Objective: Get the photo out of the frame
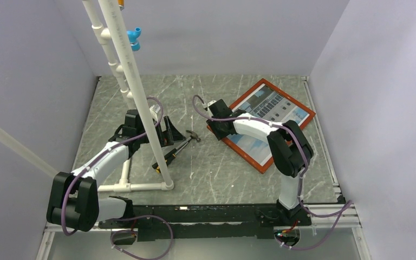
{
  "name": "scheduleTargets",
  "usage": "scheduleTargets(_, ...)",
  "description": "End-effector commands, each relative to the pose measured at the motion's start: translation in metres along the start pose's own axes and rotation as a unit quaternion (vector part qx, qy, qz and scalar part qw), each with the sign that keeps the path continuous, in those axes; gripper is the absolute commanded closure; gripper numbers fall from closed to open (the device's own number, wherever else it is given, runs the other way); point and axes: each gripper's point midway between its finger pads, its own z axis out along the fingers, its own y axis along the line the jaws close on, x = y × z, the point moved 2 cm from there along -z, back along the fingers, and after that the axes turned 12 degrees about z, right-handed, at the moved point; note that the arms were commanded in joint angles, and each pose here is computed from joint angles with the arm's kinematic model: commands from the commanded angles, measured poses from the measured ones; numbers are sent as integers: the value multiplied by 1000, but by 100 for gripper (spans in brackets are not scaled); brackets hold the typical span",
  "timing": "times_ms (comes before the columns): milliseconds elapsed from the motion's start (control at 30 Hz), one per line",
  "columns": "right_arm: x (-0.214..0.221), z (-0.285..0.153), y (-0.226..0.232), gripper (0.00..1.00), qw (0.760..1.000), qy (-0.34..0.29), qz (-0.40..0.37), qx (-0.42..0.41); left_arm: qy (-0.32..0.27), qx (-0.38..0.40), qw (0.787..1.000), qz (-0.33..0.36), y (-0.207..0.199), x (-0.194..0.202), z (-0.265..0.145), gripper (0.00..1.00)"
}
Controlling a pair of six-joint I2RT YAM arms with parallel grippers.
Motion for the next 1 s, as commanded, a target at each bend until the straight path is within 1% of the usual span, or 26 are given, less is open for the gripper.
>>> scheduleTargets(0,-6,3,-8,57,1000,-7,-24,16,-16,30,999,8,-12,-9,0,6)
scheduleTargets(167,6,14,-7,58,1000,4,-25,16,-7,39,999,-10,-11,-6,4,6)
scheduleTargets(233,10,18,-7,60,999,7,-28,24,-18,48,999,-11,-14,-13,5,6)
scheduleTargets(333,10,16,2,63,998,-12,-49,24,-30,53,998,-28,-12,-20,7,6)
scheduleTargets(367,8,15,5,66,998,-21,-56,25,-36,54,997,-37,-10,-23,7,6)
scheduleTargets(467,5,12,17,78,996,-37,-80,22,-53,65,994,-72,-6,-27,7,6)
scheduleTargets(533,3,10,21,84,995,-46,-89,21,-61,77,991,-93,-4,-28,6,7)
scheduleTargets(633,-1,4,25,100,994,-60,-90,16,-74,94,987,-111,-3,-31,5,7)
scheduleTargets(700,-5,-6,29,100,993,-77,-88,0,-74,98,985,-118,-2,-32,7,7)
scheduleTargets(833,-9,-32,51,100,985,-115,-90,-92,-70,109,982,-137,-4,-37,17,7)
scheduleTargets(900,-10,-47,59,100,980,-135,-81,-124,-57,115,981,-145,-5,-37,27,9)
scheduleTargets(967,-8,-59,65,100,974,-153,-74,-153,-58,123,977,-162,-2,-37,35,12)
